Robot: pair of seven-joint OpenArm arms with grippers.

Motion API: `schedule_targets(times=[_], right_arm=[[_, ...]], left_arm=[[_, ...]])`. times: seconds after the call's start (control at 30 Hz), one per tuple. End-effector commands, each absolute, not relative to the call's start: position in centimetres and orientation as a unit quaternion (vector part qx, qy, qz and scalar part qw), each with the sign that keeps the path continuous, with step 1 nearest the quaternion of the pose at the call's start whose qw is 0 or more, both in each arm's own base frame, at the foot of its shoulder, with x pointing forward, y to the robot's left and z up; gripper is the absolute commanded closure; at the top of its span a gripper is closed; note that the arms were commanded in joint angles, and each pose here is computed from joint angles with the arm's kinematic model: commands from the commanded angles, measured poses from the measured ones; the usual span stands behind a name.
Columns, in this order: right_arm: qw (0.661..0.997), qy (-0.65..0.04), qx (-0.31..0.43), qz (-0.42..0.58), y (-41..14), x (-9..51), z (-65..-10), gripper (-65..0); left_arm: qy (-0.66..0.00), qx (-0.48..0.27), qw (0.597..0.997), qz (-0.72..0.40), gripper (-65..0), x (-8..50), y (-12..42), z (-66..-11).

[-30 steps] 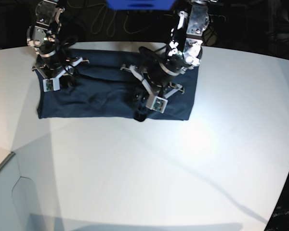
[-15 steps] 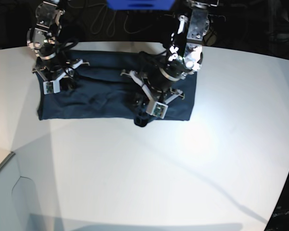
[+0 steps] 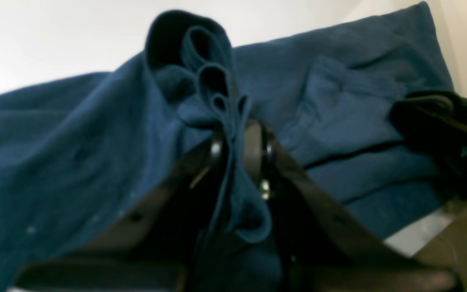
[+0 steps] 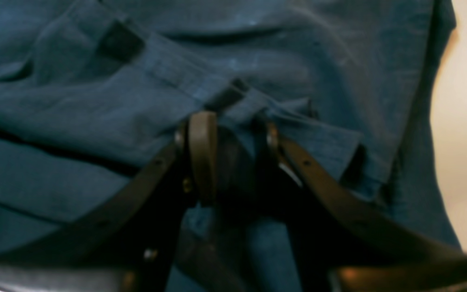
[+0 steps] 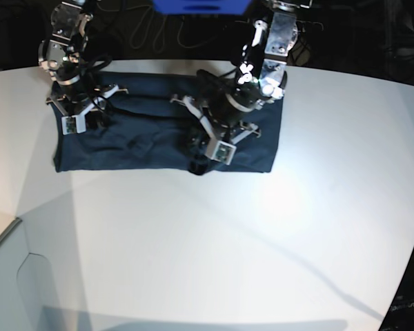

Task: Layout the t-shirt on the table in an organized manner, then fold the t-shirt properly
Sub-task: 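Lower the folded end onto the strip and press it with the left gripper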

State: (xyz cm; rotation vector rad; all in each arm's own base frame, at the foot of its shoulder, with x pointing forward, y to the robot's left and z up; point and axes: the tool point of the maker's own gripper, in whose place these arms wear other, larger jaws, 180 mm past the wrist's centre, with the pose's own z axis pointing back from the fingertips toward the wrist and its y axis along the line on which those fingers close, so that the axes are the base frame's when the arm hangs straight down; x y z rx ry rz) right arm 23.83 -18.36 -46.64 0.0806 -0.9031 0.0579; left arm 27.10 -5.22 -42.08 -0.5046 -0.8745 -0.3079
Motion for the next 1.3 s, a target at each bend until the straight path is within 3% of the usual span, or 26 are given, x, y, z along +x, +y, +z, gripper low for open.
schedule_targets(times=[0.0,1.0,1.1,1.27], right_arm=[[0.889,-0.454,0.039,0.028,-18.5,24.5,-45.7,-16.7],[0.884,-0.465,0.038,0.029,-18.6,25.6,-45.1,-16.7],[0.884,-0.465,0.038,0.029,-18.6,25.6,-45.1,-16.7],[0.884,-0.465,0.038,0.029,-18.6,25.6,-45.1,-16.7]], left_arm=[[-0.439,-0.262,0.846,-0.150,0.0,27.7,-6.7,-40.4],[-0.452,-0.249,0.843,-0.151,-0.2,29.4,-8.0,-39.4],[-0.451,-0.248,0.844,-0.152,-5.8,29.4,-8.0,-39.4],[-0.449,-0.251,0.844,-0.153,-24.9,29.0,-8.1,-39.5]])
